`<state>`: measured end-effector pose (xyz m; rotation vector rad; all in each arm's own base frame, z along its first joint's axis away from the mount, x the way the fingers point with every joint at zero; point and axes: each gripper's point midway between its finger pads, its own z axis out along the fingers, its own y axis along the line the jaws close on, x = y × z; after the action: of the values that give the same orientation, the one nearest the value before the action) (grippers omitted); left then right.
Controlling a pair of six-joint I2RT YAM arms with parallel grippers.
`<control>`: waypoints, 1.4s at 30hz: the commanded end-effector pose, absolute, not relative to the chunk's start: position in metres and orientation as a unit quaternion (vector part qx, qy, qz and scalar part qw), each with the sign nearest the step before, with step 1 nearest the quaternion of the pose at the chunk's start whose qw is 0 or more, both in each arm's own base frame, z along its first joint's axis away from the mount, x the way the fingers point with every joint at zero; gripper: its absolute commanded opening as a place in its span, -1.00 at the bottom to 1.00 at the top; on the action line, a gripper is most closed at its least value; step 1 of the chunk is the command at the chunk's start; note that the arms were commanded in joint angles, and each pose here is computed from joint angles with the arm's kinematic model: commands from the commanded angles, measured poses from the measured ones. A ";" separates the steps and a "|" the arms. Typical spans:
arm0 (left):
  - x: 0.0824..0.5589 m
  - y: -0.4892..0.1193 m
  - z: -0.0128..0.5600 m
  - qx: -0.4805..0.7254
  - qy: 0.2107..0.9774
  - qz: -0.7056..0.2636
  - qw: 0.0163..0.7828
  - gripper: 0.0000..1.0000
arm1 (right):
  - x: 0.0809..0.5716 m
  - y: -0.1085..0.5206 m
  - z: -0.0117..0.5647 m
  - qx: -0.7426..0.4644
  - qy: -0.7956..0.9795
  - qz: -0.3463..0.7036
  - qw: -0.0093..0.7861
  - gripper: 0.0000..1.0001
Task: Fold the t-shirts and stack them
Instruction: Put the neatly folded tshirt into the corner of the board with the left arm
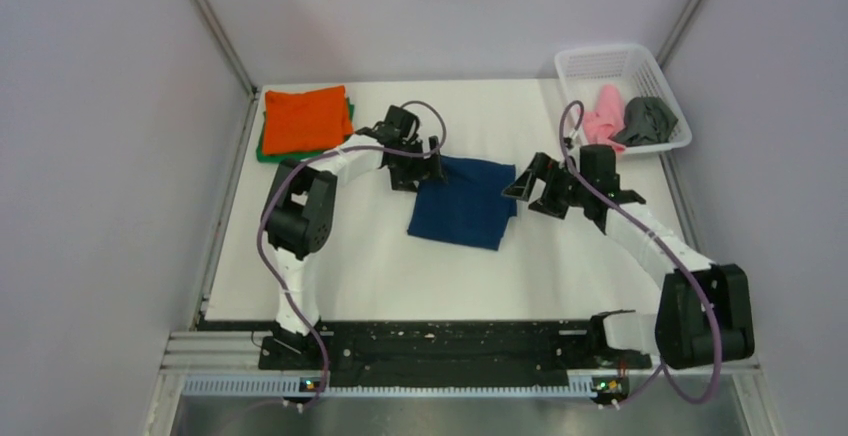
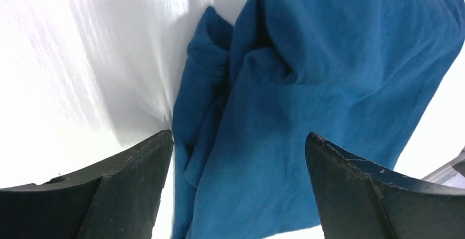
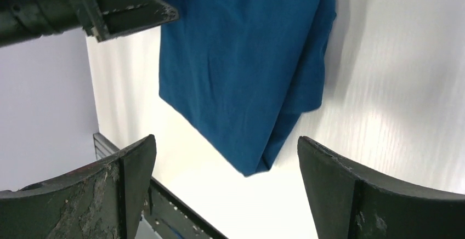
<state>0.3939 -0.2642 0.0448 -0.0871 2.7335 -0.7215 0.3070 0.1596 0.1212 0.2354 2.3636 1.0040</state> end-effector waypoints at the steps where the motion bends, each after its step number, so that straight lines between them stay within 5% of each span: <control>1: 0.384 -0.271 0.027 -0.002 0.963 -0.235 0.132 0.82 | 0.293 0.142 0.150 0.076 0.875 0.339 0.338 0.97; 9: 0.365 -0.290 0.002 0.018 0.981 -0.142 0.129 -0.23 | 0.266 0.111 0.160 0.109 0.874 0.275 0.387 0.97; 12: 0.373 -0.284 0.000 0.015 0.987 -0.070 0.145 -0.94 | 0.260 0.105 0.162 0.107 0.874 0.260 0.396 0.97; 13: 0.379 -0.283 0.004 0.011 0.987 -0.058 0.152 -1.00 | 0.259 0.103 0.161 0.106 0.875 0.256 0.397 0.97; 25: 0.471 -0.139 0.134 0.034 0.890 0.279 0.358 -1.00 | 0.260 0.083 0.159 0.130 0.871 0.210 0.425 0.97; 42: 0.553 -0.038 0.264 0.011 0.827 0.307 0.470 -1.00 | 0.262 0.070 0.163 0.151 0.861 0.183 0.449 0.97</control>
<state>0.5391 -0.0408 0.1765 0.0629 2.2185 0.7925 0.2578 0.0761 0.1580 0.3643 2.1639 0.4837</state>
